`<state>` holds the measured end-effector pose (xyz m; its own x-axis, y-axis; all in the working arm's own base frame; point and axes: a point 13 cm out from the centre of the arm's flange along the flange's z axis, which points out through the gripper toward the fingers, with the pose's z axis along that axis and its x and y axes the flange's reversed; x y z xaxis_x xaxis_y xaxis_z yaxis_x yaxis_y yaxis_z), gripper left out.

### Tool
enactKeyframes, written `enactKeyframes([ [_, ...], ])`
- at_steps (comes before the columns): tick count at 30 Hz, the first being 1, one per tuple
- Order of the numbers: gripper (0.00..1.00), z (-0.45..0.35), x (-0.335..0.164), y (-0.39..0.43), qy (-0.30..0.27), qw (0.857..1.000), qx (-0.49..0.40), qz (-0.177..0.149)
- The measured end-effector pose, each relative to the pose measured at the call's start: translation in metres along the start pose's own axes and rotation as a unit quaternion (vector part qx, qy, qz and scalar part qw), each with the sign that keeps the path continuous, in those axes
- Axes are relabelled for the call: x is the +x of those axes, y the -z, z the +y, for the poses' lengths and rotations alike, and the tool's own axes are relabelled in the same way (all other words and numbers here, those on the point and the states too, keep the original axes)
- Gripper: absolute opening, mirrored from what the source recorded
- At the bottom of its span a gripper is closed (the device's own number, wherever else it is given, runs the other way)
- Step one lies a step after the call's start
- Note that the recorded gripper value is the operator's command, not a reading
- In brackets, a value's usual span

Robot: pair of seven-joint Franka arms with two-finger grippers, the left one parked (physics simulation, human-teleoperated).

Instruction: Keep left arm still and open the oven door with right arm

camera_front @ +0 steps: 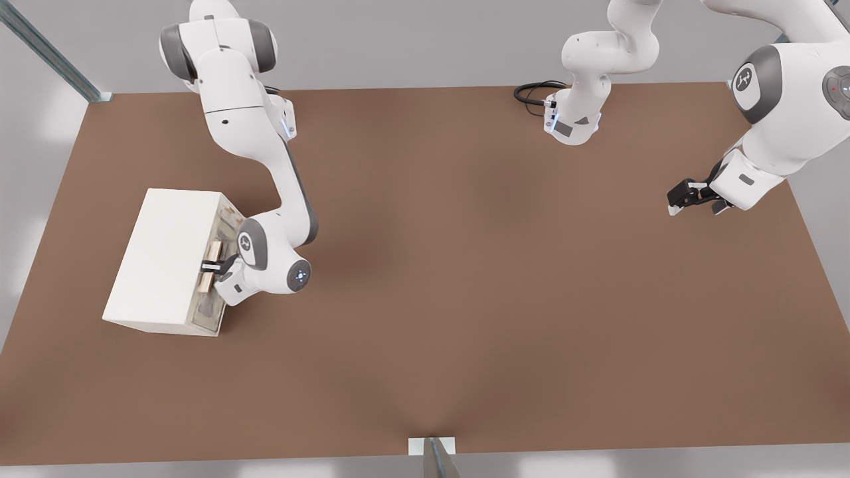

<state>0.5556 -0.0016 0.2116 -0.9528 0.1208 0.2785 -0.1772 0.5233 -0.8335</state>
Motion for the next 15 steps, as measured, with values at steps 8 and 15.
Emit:
enactKeyframes([
  [8,0.00,0.018,-0.002,0.059,0.002,0.999,-0.009,-0.047],
  [15,1.00,-0.104,0.004,0.114,-0.098,0.952,-0.287,-0.042],
])
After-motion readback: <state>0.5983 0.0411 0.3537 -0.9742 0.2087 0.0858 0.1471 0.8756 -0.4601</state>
